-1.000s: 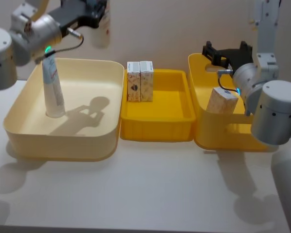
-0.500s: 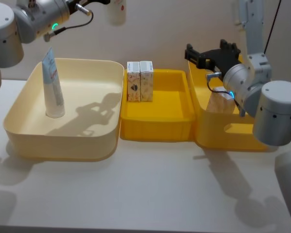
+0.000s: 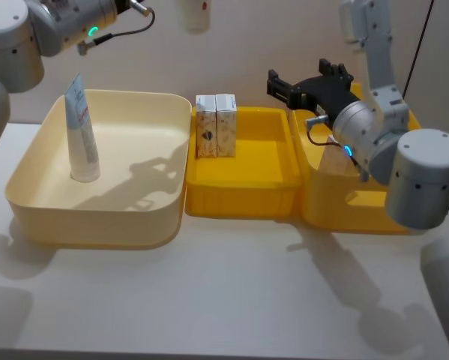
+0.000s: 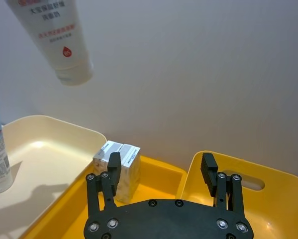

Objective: Bimanual collaborative sorting of washing and personal care products

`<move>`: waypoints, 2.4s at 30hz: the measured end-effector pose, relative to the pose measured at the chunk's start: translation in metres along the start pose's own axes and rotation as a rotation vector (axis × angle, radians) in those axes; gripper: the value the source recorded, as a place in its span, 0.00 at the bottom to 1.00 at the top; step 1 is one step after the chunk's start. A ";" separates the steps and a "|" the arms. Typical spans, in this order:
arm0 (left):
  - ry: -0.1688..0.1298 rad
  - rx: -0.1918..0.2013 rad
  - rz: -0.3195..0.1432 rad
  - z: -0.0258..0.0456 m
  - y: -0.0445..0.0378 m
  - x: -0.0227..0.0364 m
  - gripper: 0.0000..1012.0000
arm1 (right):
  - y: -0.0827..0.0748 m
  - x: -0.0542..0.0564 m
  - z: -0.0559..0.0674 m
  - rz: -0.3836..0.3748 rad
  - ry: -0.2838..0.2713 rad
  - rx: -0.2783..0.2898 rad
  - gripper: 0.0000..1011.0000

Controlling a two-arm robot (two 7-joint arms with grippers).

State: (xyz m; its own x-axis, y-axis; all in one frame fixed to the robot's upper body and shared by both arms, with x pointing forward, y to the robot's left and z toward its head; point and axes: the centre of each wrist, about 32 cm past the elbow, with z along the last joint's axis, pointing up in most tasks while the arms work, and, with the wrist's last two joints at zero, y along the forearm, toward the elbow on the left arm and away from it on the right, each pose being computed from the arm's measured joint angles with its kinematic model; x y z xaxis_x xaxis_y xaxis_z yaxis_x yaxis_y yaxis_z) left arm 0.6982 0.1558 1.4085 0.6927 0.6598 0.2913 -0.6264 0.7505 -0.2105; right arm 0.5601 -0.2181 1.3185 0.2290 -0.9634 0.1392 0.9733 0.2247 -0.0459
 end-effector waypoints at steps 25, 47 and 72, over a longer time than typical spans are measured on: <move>0.080 -0.019 -0.143 -0.0053 -0.0172 -0.0132 0.25 | 0.017 -0.032 -0.004 0.096 -0.156 0.153 0.99; 0.086 -0.008 -0.179 -0.0075 -0.0180 -0.0186 0.25 | 0.020 -0.037 -0.006 0.009 -0.181 0.215 0.99; 0.112 -0.034 -0.236 -0.0118 -0.0273 -0.0275 0.25 | 0.033 -0.052 -0.001 -0.024 -0.162 0.212 0.99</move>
State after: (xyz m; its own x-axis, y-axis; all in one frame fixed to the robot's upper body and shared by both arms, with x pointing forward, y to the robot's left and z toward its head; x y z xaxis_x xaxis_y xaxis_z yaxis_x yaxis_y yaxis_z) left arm 0.7004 0.1176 1.3952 0.8546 0.4649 0.2314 -0.4317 0.8837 -0.1810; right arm 0.5804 -0.1607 1.3087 0.1884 -0.9367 0.2952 0.9557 0.2441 0.1647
